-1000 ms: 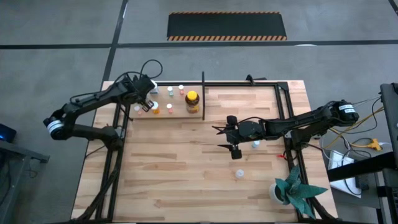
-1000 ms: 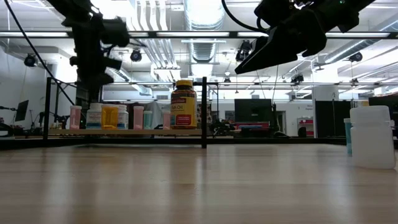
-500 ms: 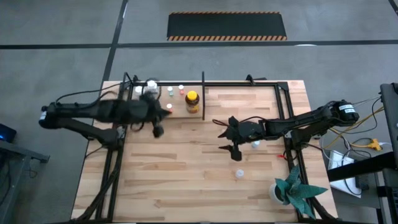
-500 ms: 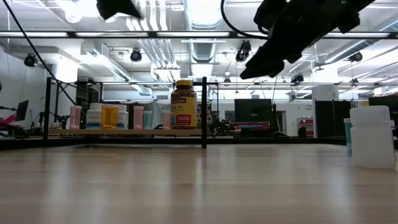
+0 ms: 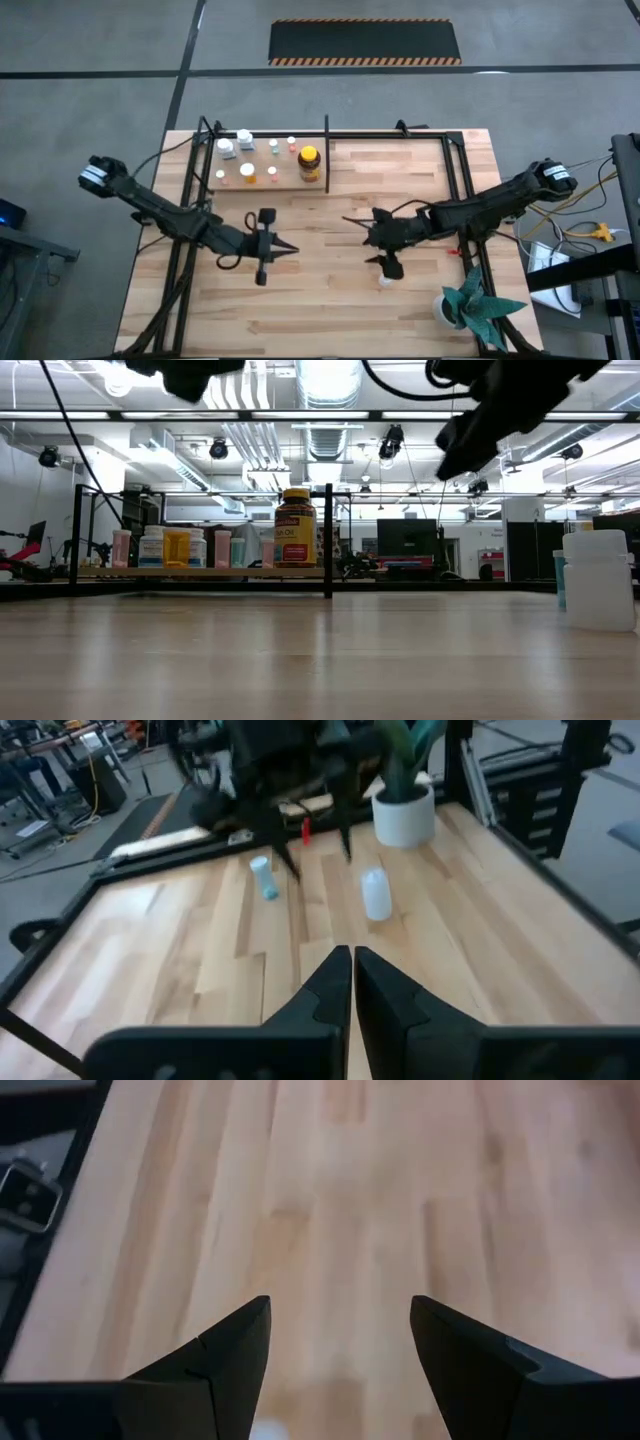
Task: Pick and place medicine bottles onto shelf by color
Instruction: Put the transparent pill bottle on the shelf
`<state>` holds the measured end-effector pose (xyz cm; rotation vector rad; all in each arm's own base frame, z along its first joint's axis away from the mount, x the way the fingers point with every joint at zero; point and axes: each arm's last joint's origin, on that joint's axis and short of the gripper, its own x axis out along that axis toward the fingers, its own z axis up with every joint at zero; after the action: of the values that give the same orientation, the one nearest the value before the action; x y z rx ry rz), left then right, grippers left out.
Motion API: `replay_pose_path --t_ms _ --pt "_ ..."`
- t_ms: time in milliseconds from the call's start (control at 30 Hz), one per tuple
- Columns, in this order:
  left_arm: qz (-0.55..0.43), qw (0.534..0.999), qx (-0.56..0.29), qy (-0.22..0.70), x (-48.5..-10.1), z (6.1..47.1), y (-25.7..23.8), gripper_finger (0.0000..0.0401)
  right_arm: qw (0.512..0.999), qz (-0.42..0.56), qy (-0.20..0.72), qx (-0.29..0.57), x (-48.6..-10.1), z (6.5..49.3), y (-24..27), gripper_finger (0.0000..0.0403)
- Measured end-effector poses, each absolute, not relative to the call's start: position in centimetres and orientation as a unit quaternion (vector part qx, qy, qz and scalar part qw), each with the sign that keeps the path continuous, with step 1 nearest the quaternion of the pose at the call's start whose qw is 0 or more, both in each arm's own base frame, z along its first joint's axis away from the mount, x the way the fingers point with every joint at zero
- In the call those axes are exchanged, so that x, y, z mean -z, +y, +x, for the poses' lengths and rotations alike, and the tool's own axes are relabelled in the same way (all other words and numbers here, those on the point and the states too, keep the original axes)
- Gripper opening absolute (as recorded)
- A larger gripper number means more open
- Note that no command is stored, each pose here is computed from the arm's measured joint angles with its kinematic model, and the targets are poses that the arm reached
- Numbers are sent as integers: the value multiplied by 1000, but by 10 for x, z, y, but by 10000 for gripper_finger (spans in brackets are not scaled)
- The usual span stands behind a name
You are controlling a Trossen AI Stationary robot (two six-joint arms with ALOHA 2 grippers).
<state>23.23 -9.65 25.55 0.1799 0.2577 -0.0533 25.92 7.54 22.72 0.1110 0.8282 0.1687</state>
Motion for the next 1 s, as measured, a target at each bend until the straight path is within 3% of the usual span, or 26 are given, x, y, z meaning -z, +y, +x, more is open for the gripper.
replay_pose_path --t_ms 167,500,1000 --pt "91 987 26 132 -238 237 -99 0 885 73 452 -82 -224 247 91 231" --pt "83 989 26 119 -244 236 -98 0 838 98 537 -11 -213 224 101 231" --pt "82 989 25 119 -244 236 -98 0 827 68 558 24 -191 222 126 231"
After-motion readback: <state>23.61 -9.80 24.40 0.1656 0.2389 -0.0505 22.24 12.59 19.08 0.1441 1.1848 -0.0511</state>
